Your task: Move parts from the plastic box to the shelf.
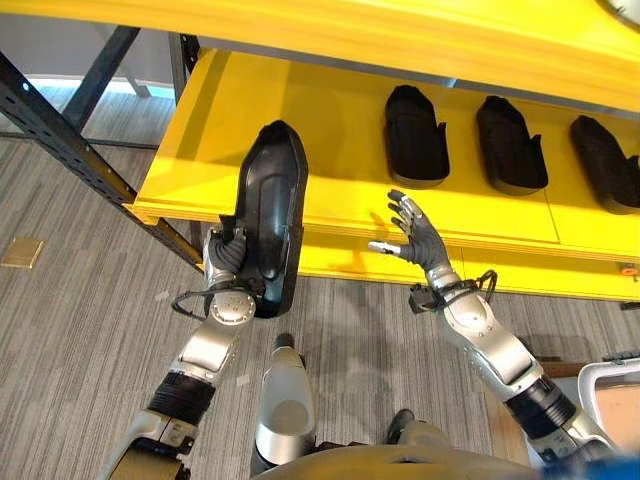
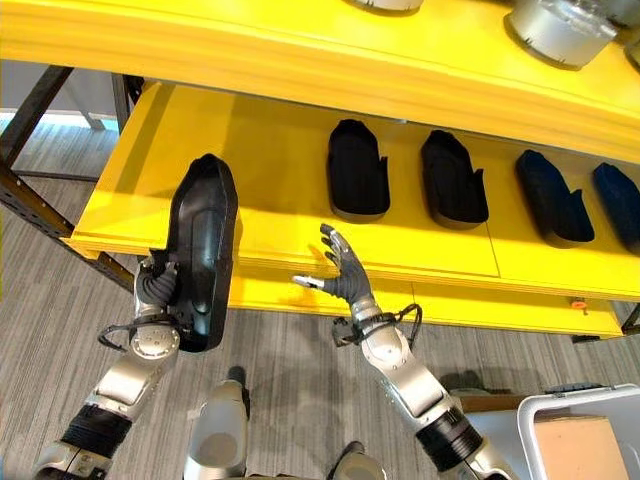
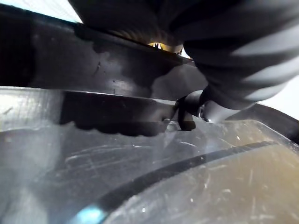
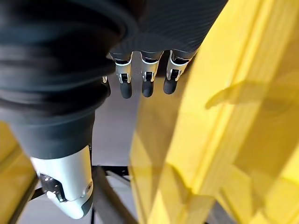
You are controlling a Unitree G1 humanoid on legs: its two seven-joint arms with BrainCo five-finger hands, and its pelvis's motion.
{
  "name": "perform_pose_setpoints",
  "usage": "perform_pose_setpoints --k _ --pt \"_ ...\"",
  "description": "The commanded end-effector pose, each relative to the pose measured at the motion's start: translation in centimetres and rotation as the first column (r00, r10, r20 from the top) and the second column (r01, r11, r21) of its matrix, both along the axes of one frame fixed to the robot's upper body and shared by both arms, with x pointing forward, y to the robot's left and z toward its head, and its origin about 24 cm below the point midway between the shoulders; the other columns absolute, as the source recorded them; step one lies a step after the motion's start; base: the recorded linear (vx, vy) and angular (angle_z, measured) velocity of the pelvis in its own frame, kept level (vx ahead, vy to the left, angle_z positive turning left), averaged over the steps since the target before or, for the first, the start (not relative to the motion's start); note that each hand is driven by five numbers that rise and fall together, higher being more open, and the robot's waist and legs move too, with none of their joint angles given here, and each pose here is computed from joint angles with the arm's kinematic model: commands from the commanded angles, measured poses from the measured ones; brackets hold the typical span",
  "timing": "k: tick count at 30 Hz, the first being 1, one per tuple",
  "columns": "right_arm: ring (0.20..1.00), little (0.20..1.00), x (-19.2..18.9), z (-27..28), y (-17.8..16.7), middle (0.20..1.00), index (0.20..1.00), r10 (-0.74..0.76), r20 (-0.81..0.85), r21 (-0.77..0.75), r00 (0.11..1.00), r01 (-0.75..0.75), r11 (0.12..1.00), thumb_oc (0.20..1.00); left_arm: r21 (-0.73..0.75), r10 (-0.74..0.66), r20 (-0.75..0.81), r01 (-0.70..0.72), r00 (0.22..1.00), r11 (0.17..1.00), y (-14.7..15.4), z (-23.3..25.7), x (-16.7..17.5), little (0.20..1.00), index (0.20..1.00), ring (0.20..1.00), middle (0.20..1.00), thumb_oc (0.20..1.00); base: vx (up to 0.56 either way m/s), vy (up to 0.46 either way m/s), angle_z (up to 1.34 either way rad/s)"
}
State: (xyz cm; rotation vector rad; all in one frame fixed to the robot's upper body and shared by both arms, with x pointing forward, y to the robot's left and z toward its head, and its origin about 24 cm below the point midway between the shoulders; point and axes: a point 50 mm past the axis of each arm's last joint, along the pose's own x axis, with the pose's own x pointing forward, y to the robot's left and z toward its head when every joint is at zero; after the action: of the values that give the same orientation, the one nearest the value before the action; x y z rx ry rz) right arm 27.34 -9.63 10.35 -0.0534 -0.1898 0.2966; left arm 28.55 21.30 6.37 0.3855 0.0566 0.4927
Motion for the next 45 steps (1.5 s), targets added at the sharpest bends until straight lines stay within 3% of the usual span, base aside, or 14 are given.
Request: perform_pose_setpoints --k 1,9,27,45 --pt "1.000 1.000 0.0 2.6 -0.1 1.000 1.000 0.037 0.129 0.076 0.991 -0.047 0.996 1.000 0.085 -0.031 0.144 0.019 0.989 0.996 -0.4 3.1 1.2 0.200 0.200 0.200 0.200 0.200 0.00 0.263 0.11" --pt "1.000 1.000 -1.7 1.1 1.9 1.000 1.000 0.193 0.060 0.062 0.979 -0.196 0.979 1.000 0.064 0.084 0.105 -0.091 0.991 0.994 1.4 0.6 -0.6 0.200 0.200 0.200 0.200 0.200 0.12 0.150 -0.40" --pt "1.000 1.000 -1.7 -0.3 0.2 1.000 1.000 0.190 -0.046 0.009 0.981 -0.189 0.982 1.000 -0.001 0.088 0.024 -0.088 0.996 0.996 0.6 -1.3 -2.0 0.200 0.200 0.200 0.200 0.200 0.19 -0.063 0.27" --pt "1.000 1.000 -3.2 -0.2 0.7 1.000 1.000 0.303 -0.061 0.000 0.951 -0.303 0.953 1.000 0.003 0.117 -0.063 -0.117 0.991 0.993 1.1 -2.7 -2.9 0.200 0.200 0.200 0.200 0.200 0.08 -0.024 0.02"
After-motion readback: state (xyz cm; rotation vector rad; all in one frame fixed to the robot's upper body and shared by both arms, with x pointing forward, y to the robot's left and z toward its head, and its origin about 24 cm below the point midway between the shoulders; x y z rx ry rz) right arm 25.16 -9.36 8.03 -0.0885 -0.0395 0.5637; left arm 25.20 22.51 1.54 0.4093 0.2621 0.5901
